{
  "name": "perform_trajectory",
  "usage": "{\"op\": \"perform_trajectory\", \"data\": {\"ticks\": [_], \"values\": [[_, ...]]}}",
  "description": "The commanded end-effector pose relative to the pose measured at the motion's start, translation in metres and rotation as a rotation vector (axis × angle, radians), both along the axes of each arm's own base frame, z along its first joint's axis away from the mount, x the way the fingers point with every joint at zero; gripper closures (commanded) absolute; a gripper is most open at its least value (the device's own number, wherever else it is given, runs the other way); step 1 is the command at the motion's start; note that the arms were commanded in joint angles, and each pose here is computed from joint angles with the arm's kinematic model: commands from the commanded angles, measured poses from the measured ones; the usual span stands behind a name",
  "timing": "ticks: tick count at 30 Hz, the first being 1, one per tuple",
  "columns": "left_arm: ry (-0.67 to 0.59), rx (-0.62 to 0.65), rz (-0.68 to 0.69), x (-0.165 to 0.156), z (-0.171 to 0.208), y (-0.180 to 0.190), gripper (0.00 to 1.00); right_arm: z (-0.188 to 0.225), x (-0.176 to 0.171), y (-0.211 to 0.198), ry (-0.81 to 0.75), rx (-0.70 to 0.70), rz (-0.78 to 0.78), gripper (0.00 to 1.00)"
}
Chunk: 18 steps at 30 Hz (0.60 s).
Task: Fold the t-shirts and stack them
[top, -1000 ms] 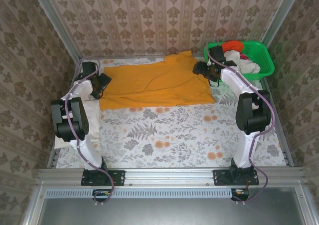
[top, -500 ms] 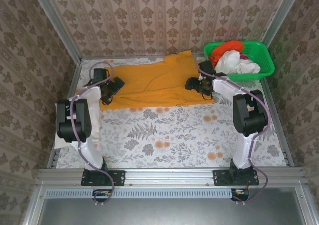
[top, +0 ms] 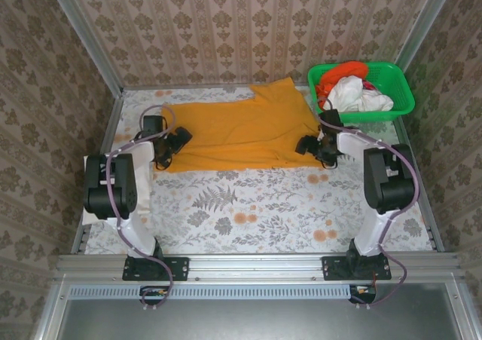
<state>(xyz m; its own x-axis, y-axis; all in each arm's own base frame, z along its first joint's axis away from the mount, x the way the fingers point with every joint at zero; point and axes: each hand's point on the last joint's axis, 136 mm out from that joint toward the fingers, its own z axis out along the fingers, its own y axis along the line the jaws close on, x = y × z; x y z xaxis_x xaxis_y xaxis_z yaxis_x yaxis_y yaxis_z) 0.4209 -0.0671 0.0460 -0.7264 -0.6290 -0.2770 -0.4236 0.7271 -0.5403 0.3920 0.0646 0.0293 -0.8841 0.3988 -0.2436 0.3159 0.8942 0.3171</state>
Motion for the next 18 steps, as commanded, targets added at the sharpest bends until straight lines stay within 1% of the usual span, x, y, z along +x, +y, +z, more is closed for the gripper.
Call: {"op": "perform_trajectory", "data": {"ticks": [1,6,9,11,13,14,16,18], "values": [[0.164,0.002,-0.039,-0.051,-0.029,-0.007,0.00,-0.011,-0.048,-0.016,0.127,-0.001,-0.064,0.12],[0.205,0.014,-0.079,-0.088,-0.029,-0.019,0.00,-0.008,-0.084,-0.039,0.137,0.005,-0.185,0.12],[0.208,0.025,-0.098,-0.102,-0.024,-0.025,0.00,-0.005,-0.102,-0.055,0.131,-0.001,-0.261,0.13],[0.202,0.032,-0.118,-0.107,-0.020,-0.032,0.00,0.003,-0.105,-0.059,0.097,0.001,-0.275,0.13],[0.197,0.037,-0.138,-0.108,-0.018,-0.038,0.00,0.017,-0.101,-0.056,0.044,-0.006,-0.241,0.14],[0.193,0.040,-0.149,-0.108,-0.017,-0.041,0.00,0.031,-0.096,-0.052,-0.017,-0.021,-0.199,0.13],[0.188,0.052,-0.157,-0.105,-0.016,-0.042,0.00,0.045,-0.091,-0.047,-0.085,-0.100,-0.124,0.13],[0.172,0.058,-0.154,-0.102,-0.014,-0.042,0.00,0.052,-0.090,-0.035,-0.109,-0.169,-0.038,0.14]]}}
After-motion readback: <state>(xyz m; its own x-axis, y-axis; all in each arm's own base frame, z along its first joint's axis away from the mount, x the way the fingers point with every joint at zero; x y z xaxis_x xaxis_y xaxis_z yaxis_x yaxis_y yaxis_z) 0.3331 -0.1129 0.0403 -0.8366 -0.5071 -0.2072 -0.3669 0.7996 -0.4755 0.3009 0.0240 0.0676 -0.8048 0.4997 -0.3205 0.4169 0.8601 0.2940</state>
